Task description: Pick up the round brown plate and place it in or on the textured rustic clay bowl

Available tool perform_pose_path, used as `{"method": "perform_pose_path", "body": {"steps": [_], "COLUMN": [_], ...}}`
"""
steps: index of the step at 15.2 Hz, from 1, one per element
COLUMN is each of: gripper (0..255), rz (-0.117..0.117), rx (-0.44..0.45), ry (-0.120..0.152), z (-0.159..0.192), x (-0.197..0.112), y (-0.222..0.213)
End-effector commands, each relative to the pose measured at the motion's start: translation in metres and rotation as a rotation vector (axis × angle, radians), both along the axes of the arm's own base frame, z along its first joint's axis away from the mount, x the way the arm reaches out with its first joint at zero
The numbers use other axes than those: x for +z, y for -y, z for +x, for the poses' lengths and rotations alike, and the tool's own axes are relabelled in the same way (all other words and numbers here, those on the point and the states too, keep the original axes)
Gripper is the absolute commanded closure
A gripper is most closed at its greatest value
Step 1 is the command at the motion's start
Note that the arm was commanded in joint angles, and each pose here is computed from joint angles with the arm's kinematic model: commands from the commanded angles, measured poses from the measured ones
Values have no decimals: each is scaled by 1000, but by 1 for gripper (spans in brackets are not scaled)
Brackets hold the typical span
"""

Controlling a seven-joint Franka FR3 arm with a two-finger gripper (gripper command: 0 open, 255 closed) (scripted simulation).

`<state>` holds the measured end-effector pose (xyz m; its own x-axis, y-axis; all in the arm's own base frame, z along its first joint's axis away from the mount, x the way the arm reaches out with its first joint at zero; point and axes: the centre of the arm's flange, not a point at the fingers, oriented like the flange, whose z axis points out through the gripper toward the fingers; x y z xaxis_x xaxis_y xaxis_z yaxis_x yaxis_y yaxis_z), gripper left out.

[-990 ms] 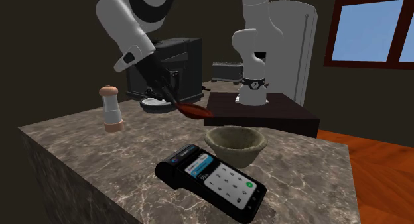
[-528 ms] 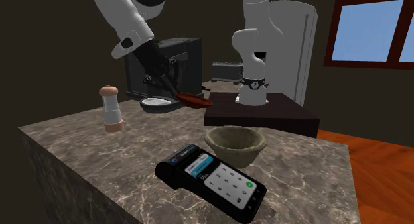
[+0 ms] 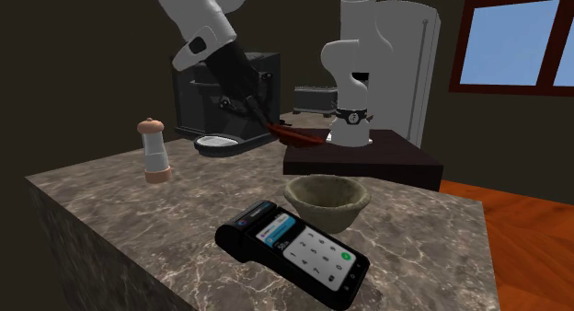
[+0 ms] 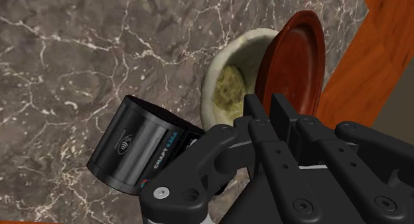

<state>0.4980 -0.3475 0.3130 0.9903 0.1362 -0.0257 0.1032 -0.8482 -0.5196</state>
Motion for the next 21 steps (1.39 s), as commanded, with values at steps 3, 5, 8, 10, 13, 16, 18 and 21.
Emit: {"method": "perform_pose_path", "body": {"steps": [3, 5, 8, 10, 13, 16, 18, 21], "gripper": [255, 255, 255, 255, 255, 255, 255, 255], "rz": [0, 0, 0, 0, 0, 0, 0, 0], "rx": [-1, -1, -1, -1, -1, -1, -1, -1], "ry": [0, 0, 0, 0, 0, 0, 0, 0], "z": [33, 48, 54, 54, 54, 54, 54, 54], "x": [7, 11, 2, -9, -25, -41, -51, -67], "y": [-43, -64, -72, -72, -72, -72, -72, -72]}}
